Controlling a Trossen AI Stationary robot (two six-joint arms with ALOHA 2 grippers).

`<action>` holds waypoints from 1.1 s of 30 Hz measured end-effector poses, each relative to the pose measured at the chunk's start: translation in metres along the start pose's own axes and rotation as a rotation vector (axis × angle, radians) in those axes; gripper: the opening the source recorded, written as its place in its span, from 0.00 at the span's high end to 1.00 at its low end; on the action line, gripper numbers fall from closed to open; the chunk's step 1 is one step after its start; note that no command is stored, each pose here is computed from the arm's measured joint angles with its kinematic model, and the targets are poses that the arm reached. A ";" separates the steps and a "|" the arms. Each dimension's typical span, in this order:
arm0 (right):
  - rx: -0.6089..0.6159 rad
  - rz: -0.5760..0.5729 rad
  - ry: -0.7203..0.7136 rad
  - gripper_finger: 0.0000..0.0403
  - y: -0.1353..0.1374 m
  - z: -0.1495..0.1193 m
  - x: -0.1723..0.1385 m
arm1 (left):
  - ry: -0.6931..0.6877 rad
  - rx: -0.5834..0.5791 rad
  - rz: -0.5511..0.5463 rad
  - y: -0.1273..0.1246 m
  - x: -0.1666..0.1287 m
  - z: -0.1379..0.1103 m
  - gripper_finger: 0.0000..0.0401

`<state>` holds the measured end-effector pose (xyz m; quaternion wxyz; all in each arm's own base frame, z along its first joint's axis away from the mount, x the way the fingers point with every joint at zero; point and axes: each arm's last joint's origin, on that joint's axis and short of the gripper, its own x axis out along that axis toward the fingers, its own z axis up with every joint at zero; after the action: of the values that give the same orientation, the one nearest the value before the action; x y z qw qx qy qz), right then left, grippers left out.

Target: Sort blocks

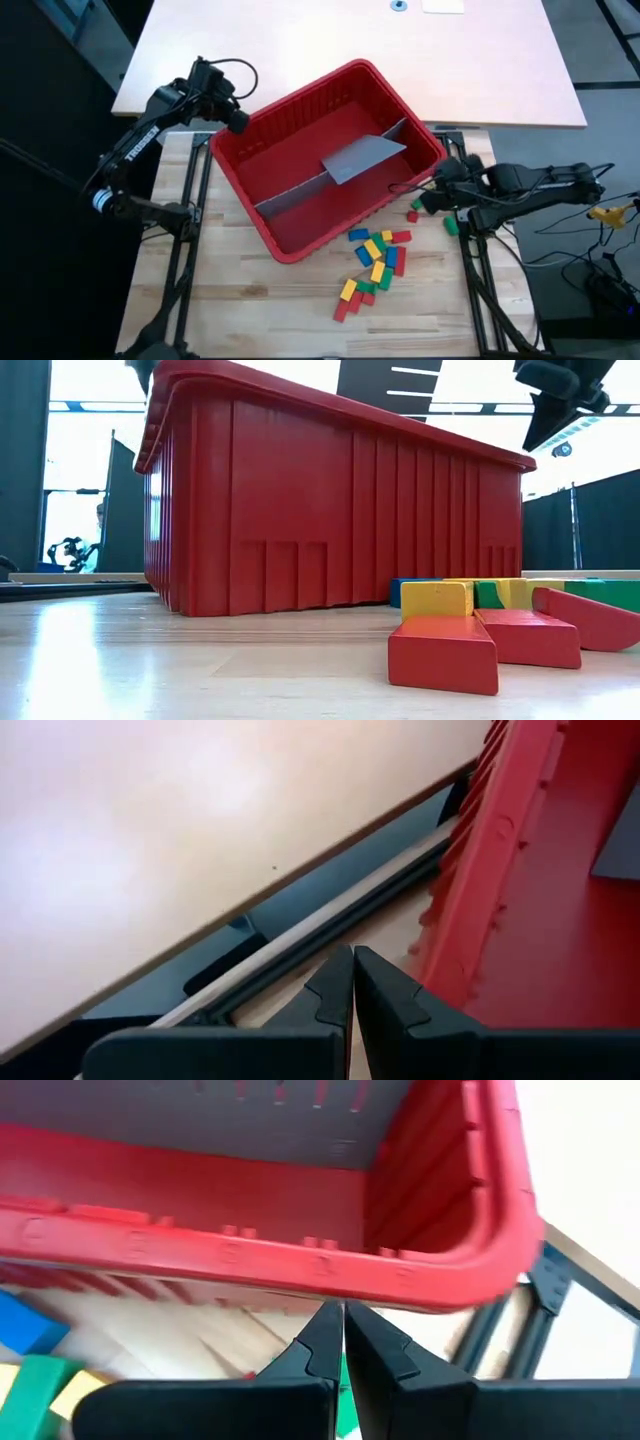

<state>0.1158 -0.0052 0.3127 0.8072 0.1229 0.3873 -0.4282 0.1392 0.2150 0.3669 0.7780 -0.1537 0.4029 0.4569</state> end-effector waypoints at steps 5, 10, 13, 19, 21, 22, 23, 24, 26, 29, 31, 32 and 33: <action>0.025 -0.059 0.006 1.00 -0.017 -0.007 -0.005 | -0.044 0.008 0.004 -0.001 0.014 0.010 1.00; 0.056 -0.120 0.031 1.00 -0.028 -0.014 -0.008 | -0.053 0.020 0.005 -0.002 0.027 0.016 1.00; 0.075 -0.124 -0.001 1.00 -0.031 -0.013 -0.010 | -0.037 0.022 0.004 -0.002 0.034 0.016 1.00; 0.102 -0.141 -0.010 1.00 -0.032 -0.013 -0.009 | -0.009 0.025 0.002 -0.003 0.043 0.017 1.00; 0.109 -0.144 -0.018 1.00 -0.032 -0.013 -0.009 | 0.007 0.027 0.000 -0.003 0.044 0.015 1.00; 0.115 -0.145 -0.026 1.00 -0.032 -0.012 -0.009 | 0.017 0.028 -0.001 -0.003 0.044 0.014 1.00; 0.119 -0.144 -0.033 1.00 -0.031 -0.011 -0.009 | 0.029 0.029 -0.002 -0.004 0.044 0.013 1.00; 0.121 -0.142 -0.035 1.00 -0.030 -0.011 -0.009 | 0.044 0.031 -0.003 -0.004 0.044 0.012 1.00; 0.128 -0.140 -0.046 1.00 -0.029 -0.010 -0.008 | 0.083 0.036 -0.007 -0.004 0.043 0.008 1.00; 0.151 -0.147 -0.079 1.00 -0.028 -0.008 -0.008 | 0.137 0.057 -0.042 -0.005 0.043 0.002 1.00; 0.169 -0.153 -0.110 1.00 -0.028 -0.007 -0.008 | 0.182 0.064 -0.074 -0.006 0.044 -0.004 1.00; 0.180 -0.154 -0.123 1.00 -0.028 -0.006 -0.008 | 0.210 0.066 -0.093 -0.007 0.044 -0.008 1.00; 0.190 -0.153 -0.131 1.00 -0.027 -0.006 -0.008 | 0.239 0.065 -0.124 -0.008 0.045 -0.013 1.00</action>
<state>0.0887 -0.0136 0.3187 0.7806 0.1406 0.2998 -0.5301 0.1512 0.2292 0.3236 0.7557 -0.2061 0.4971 0.3732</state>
